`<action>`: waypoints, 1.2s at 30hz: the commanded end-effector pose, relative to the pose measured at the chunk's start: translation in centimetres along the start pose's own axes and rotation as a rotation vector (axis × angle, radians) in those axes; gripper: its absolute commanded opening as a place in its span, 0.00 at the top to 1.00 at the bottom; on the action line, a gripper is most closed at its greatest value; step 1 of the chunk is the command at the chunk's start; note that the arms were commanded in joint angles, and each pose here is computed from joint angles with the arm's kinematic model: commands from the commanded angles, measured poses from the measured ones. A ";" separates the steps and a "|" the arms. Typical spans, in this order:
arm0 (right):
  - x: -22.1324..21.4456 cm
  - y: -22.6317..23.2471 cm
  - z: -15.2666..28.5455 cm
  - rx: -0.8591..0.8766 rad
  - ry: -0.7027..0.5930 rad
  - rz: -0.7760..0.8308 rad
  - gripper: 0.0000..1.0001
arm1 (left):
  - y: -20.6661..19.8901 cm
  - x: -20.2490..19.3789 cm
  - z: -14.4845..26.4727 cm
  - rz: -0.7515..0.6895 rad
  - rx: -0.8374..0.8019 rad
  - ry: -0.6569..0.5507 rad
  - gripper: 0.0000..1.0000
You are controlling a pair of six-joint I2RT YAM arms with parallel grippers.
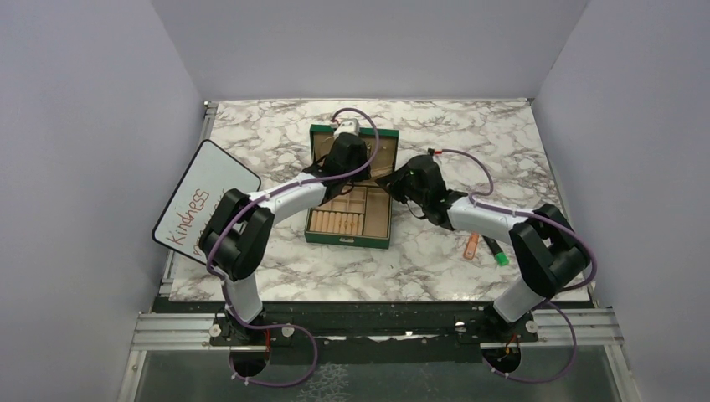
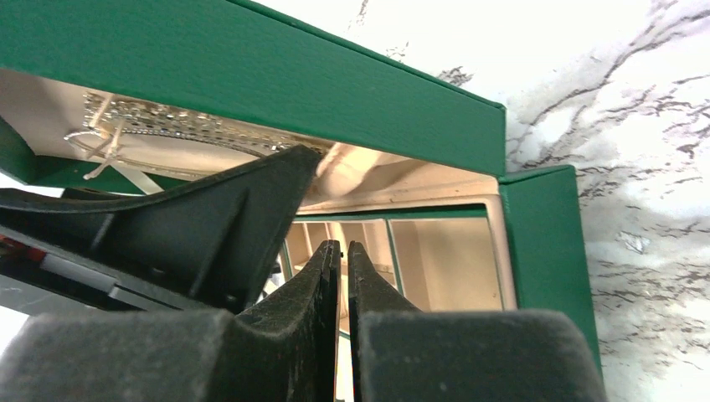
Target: Organize the mixed jewelry
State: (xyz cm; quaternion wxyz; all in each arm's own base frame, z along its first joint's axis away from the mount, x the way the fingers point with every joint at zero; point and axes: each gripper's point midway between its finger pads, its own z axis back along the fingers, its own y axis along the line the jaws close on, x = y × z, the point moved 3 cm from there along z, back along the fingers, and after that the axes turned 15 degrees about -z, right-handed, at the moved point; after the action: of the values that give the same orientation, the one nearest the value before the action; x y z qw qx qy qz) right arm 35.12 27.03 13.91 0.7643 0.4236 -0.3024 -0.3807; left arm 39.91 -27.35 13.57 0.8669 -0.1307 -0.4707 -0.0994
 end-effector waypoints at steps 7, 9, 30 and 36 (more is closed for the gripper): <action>1.1 0.1 1.6 0.002 -0.057 -0.010 0.91 | 0.0 5.4 4.3 0.068 -0.023 -0.125 0.58; 1.4 0.2 1.9 0.000 -0.063 -0.008 0.91 | -0.1 5.8 5.3 0.077 -0.037 -0.139 0.58; 9.0 8.6 6.3 0.062 -0.184 0.404 0.32 | 6.1 5.4 17.5 -0.011 0.071 -0.216 0.03; 10.6 10.7 4.0 0.010 -0.184 0.409 0.32 | 6.8 7.1 19.7 -0.018 0.097 -0.301 0.01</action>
State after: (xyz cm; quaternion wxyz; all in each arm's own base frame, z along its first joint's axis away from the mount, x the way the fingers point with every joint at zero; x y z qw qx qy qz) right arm 39.45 20.30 27.39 0.7655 0.3574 -0.4654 -0.2640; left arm 30.45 -16.34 27.64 0.8035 -0.1248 -0.5785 -0.0645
